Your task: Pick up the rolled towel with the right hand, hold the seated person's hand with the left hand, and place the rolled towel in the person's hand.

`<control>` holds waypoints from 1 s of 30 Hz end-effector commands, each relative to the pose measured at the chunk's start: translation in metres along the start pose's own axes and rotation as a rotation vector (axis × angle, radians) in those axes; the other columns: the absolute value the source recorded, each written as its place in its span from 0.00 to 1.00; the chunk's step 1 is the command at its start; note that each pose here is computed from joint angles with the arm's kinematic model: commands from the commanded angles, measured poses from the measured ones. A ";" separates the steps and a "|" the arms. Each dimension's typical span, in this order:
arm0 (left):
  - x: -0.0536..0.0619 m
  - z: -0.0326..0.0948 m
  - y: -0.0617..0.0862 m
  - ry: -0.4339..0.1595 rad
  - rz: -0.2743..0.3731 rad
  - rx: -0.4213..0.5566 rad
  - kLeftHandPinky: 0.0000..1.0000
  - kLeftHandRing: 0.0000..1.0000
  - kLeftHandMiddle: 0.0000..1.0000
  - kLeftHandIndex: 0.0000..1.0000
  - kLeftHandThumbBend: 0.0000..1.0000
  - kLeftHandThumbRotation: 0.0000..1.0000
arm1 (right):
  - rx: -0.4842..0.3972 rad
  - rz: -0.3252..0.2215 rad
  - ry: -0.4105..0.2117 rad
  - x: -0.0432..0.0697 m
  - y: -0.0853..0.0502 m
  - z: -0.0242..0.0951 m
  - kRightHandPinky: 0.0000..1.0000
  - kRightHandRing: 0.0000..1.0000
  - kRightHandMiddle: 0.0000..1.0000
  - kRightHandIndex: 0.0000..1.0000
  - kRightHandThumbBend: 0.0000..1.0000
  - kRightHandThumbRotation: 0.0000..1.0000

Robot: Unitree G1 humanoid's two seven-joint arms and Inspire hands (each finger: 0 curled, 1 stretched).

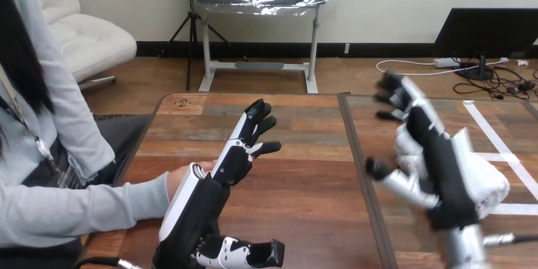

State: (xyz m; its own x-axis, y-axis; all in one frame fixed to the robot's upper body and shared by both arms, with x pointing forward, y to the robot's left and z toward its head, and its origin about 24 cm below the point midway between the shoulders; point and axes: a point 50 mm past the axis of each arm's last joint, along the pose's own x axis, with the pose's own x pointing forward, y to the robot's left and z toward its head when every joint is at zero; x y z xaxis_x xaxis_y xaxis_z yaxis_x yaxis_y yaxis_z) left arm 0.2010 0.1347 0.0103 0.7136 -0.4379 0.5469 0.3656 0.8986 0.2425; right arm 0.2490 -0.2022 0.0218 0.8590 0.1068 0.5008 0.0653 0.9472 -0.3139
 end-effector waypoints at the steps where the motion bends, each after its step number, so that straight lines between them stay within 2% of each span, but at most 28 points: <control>1: 0.012 0.001 0.003 -0.051 0.014 0.004 0.84 0.96 1.00 1.00 1.00 0.68 | -0.079 -0.058 -0.102 0.037 -0.021 0.014 0.78 0.88 0.91 0.92 1.00 0.72; 17: 0.014 0.002 0.000 -0.053 0.002 -0.016 0.87 0.97 1.00 1.00 1.00 0.65 | -0.209 -0.128 -0.047 0.060 -0.051 0.014 0.81 0.91 0.93 0.95 1.00 0.73; 26: 0.014 0.002 -0.001 -0.052 -0.004 -0.029 0.89 0.98 1.00 1.00 1.00 0.64 | -0.274 -0.154 0.014 0.072 -0.065 0.012 0.85 0.92 0.94 0.97 1.00 0.78; 30: 0.014 0.002 -0.002 -0.049 -0.007 -0.036 0.89 0.98 1.00 1.00 1.00 0.63 | -0.296 -0.163 0.060 0.078 -0.070 0.009 0.85 0.92 0.94 0.97 1.00 0.80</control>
State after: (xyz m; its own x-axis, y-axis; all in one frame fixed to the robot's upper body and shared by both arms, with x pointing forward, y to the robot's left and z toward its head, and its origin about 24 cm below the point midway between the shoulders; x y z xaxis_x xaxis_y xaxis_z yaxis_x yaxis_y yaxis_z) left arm 0.2001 0.1294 0.0089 0.7106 -0.4428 0.5467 0.3910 0.8946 0.2164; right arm 0.2826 -0.2581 0.0527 0.9012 -0.0691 0.4278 0.2874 0.8342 -0.4706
